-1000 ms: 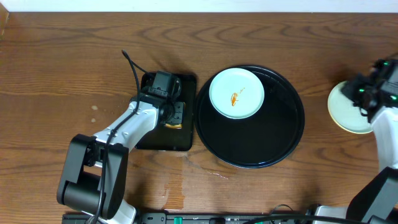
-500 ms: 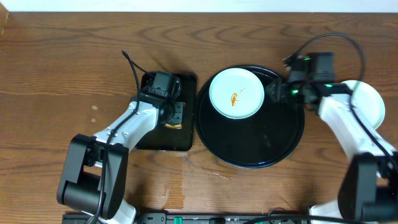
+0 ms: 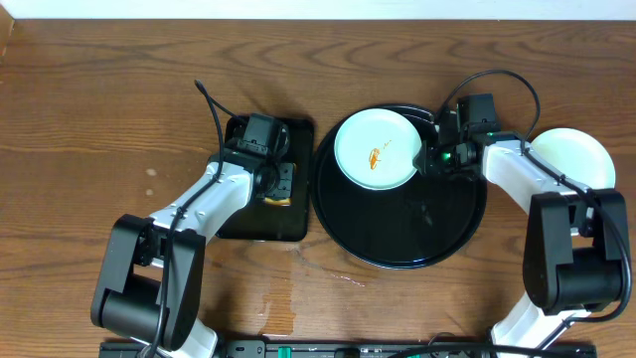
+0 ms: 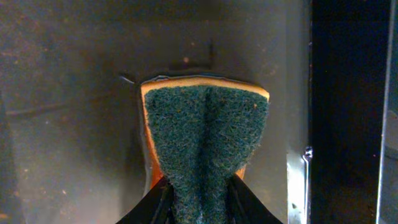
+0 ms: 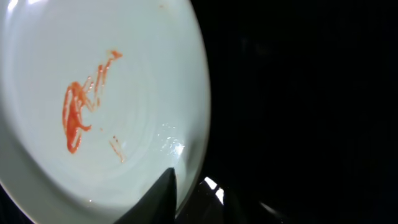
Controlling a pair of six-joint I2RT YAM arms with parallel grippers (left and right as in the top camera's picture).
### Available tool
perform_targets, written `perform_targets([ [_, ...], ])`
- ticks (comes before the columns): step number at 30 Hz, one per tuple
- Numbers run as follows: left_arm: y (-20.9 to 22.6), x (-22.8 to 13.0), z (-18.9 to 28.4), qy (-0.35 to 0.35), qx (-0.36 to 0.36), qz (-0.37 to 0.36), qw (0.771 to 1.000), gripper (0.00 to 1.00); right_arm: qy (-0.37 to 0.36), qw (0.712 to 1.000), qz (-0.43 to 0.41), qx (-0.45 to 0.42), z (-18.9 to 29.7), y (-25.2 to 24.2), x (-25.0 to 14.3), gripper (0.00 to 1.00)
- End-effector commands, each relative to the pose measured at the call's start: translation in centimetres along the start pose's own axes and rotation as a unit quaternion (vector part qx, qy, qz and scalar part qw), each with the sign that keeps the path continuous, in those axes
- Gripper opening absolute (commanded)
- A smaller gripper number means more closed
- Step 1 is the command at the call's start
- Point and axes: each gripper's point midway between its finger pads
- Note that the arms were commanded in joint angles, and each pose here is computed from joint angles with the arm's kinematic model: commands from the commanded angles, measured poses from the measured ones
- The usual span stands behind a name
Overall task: Clean dirty plates on tray and stack at the side
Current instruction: 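Move right gripper back and pinch the rim of the last light-green plate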
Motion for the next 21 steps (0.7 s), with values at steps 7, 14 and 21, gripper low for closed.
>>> perform_targets([
  [7,0.7,-0.6,-0.4,0.008,0.012,0.005,1.0,0.27,0.035,0.998,-0.047,-0.037,-0.1,-1.2,-1.7,0.1],
  [14,0.7,-0.6,-0.4,0.009,0.012,0.005,1.0,0.27,0.067,0.994,-0.066,-0.058,0.1,-1.8,-3.4,0.01],
  [21,0.7,-0.7,-0.4,0.009,0.012,0.005,1.0,0.27,0.076,0.993,-0.068,-0.059,0.3,-1.8,-3.8,0.01],
])
Point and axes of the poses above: each gripper's point midway between its finger pads, its own z axis back along the fingers, its own y axis along the line the jaws close on, x = y × z, and after that the axes turned 7 degrees about z, right-handed
